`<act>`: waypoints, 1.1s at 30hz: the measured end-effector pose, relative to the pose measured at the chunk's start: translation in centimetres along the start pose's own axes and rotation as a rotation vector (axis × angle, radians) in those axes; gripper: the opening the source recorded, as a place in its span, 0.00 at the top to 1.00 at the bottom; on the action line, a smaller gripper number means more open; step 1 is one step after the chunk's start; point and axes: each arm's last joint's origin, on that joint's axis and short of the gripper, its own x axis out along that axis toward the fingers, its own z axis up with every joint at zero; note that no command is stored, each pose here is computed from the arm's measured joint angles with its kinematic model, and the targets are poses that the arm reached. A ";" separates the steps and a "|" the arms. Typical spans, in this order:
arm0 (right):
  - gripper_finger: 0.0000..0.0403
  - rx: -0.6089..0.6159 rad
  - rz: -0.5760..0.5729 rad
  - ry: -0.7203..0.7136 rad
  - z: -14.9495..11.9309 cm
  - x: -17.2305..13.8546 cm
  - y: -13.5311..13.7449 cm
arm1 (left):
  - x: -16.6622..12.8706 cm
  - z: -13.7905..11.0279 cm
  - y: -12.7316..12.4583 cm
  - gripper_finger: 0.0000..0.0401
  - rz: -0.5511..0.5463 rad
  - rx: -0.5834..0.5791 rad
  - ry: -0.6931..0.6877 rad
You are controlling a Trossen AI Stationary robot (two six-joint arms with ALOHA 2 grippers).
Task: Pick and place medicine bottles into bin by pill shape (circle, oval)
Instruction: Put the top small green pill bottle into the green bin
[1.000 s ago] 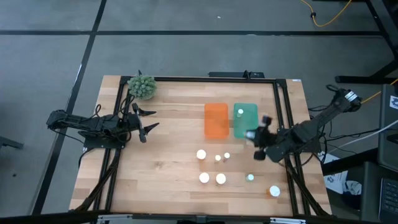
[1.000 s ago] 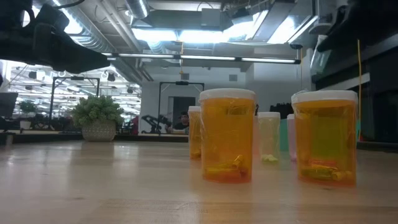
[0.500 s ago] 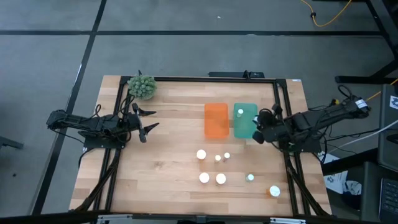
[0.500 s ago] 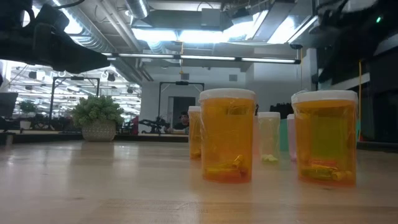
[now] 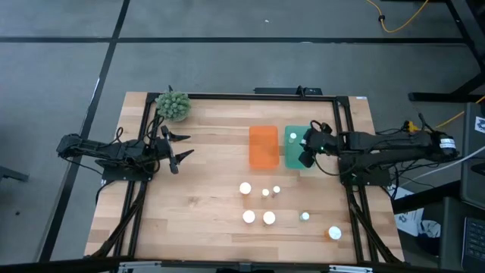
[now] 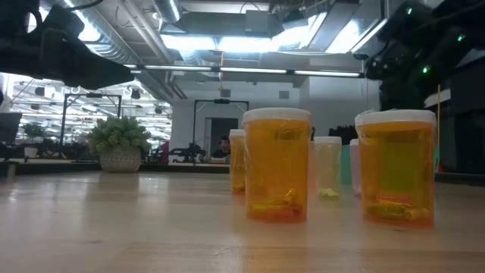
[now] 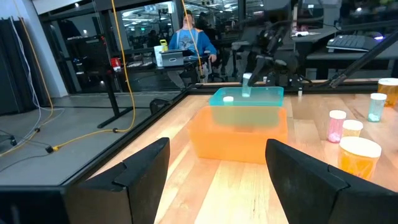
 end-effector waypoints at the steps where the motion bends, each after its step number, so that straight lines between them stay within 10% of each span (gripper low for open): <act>1: 0.72 0.007 0.006 0.011 -0.1 0.4 -0.3 | 0.0 0.0 0.0 0.36 0.000 0.000 0.000; 20: 0.72 -0.005 0.001 0.066 -1.2 4.0 -1.3 | 0.0 0.0 0.0 0.36 0.000 0.000 0.000; 33: 0.53 0.007 -0.011 0.036 -0.8 4.2 -1.2 | 0.0 0.0 0.0 0.36 0.000 -0.001 0.000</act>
